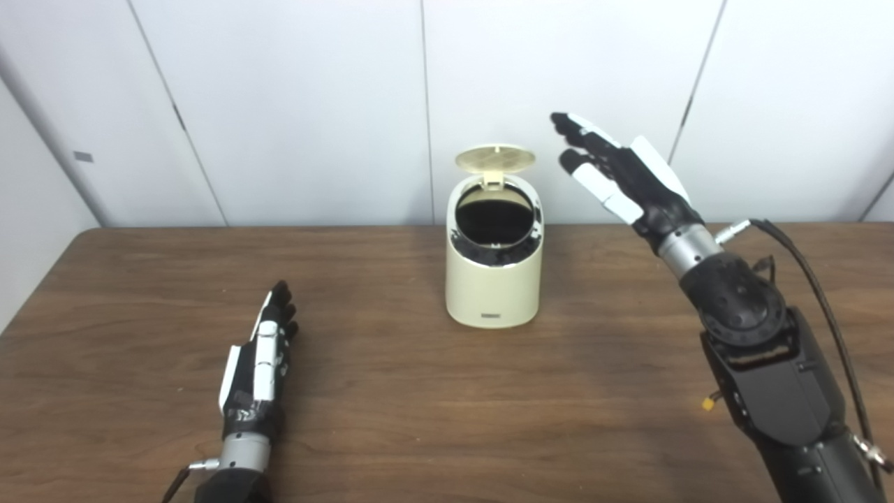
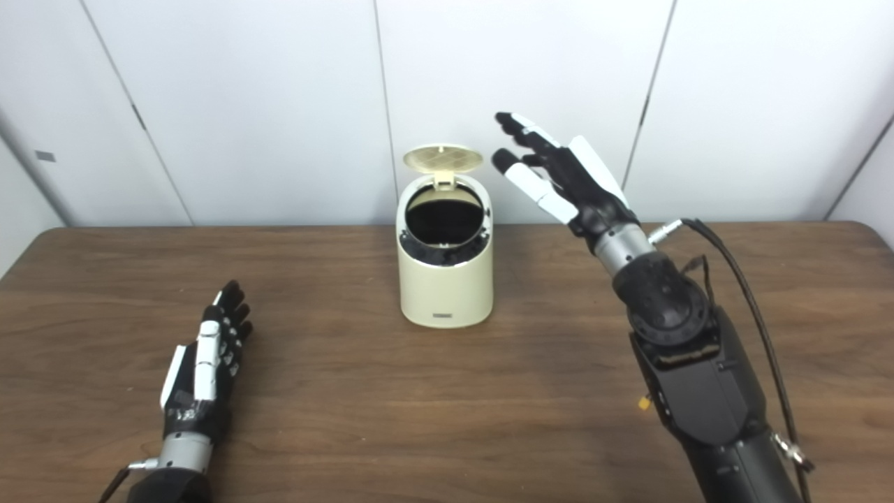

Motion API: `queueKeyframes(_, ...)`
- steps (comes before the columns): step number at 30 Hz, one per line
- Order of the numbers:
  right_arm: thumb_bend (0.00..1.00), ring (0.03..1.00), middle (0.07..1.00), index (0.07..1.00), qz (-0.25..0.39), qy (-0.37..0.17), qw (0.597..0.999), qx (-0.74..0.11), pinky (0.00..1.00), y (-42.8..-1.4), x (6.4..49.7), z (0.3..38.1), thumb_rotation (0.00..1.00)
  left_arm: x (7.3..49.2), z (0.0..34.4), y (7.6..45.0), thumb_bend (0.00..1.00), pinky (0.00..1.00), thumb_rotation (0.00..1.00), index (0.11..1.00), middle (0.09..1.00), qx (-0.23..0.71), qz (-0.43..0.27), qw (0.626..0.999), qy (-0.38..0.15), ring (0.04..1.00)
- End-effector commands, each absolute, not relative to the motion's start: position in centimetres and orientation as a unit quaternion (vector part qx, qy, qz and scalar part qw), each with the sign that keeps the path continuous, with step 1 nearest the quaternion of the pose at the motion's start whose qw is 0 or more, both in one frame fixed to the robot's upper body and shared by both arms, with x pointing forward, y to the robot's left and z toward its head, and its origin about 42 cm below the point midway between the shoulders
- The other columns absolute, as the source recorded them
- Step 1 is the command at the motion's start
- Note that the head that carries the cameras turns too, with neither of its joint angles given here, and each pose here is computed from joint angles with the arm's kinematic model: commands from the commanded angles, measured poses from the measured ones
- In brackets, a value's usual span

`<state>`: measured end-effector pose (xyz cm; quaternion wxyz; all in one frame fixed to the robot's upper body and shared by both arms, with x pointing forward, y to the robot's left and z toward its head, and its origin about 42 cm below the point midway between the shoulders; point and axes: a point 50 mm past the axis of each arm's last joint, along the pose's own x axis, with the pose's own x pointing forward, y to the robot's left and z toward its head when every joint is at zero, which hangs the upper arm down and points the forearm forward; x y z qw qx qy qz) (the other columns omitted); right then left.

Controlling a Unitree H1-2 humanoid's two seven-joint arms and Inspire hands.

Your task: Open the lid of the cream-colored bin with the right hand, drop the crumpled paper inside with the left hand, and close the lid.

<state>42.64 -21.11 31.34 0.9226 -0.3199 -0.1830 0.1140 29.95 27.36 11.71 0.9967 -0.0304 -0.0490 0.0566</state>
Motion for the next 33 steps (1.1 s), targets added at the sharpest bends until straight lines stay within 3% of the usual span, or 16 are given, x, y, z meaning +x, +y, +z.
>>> queueKeyframes(1,0.54,0.902,0.924,0.917,0.106,-0.239,0.902,-0.342,0.83,-20.7,42.8,35.2,1.00,29.9,11.6,27.6,0.48,1.00,1.00,1.000,1.000,-0.028,0.050,0.997,-0.050,1.000)
queueKeyframes(7,0.63,0.910,0.916,0.910,0.108,-0.248,0.884,-0.381,0.87,-19.6,43.2,36.4,1.00,29.8,11.6,27.5,0.47,1.00,1.00,1.000,1.000,-0.021,0.042,0.998,-0.041,1.000)
queueKeyframes(21,0.59,0.935,0.934,0.920,0.141,-0.255,0.829,-0.478,0.86,-17.1,42.6,37.1,1.00,29.8,11.5,27.3,0.46,1.00,1.00,1.000,1.000,-0.011,0.024,0.999,-0.036,1.000)
queueKeyframes(33,0.63,0.987,0.933,0.922,0.155,-0.242,0.817,-0.499,0.91,-16.7,42.7,36.7,1.00,29.8,11.6,27.0,0.48,1.00,1.00,1.000,1.000,-0.001,0.022,0.999,-0.037,1.000)
